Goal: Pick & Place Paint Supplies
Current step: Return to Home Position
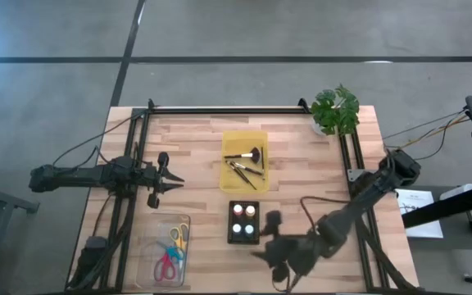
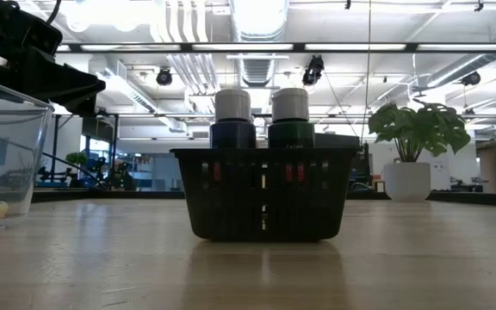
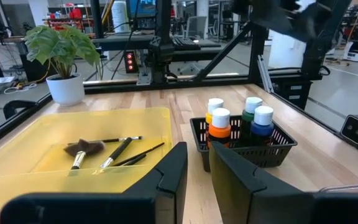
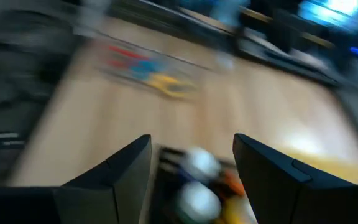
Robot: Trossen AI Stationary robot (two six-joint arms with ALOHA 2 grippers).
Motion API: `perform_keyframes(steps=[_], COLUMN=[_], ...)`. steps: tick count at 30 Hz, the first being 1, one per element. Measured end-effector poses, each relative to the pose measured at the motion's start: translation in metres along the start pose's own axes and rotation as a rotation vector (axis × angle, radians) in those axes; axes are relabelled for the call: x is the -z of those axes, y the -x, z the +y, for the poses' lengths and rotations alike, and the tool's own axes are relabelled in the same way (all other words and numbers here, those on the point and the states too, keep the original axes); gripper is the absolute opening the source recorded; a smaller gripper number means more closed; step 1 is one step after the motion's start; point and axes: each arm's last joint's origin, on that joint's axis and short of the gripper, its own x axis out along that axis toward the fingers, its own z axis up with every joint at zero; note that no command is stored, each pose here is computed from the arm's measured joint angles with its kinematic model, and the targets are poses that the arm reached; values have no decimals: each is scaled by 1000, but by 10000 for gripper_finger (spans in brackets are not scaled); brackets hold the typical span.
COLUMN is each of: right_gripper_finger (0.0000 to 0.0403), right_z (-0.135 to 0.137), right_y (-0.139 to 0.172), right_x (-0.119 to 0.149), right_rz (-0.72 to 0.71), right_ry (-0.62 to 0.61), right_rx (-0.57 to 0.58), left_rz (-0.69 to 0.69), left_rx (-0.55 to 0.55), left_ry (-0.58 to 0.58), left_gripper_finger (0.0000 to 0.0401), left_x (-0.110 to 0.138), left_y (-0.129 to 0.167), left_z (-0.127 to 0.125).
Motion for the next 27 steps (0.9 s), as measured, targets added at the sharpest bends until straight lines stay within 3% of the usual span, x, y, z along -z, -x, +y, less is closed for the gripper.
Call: perform_keyframes(steps=[2, 6, 8, 13, 21, 27], right_gripper_finger=[226, 226, 226, 226, 226, 226], right_z=[-6, -31, -44, -74, -121, -135], right_y=[-11, -28, -34, -32, 5, 37], right_x=[-3, 0, 3, 22, 90, 143], right_rz=[-38, -14, 2, -38, -187, -261], right_ry=[34, 84, 89, 64, 35, -9], right_rx=[-112, -202, -299, -523, -449, -415], left_rz=[0, 0, 0, 0, 0, 6], left_rx=[0, 0, 0, 0, 0, 1], left_ry=[0, 0, 0, -1, -1, 0], left_gripper_finger=[75, 75, 75, 75, 75, 75], left_x=[0, 0, 0, 0, 0, 1], left_y=[0, 0, 0, 0, 0, 0], left_z=[0, 0, 0, 0, 0, 0])
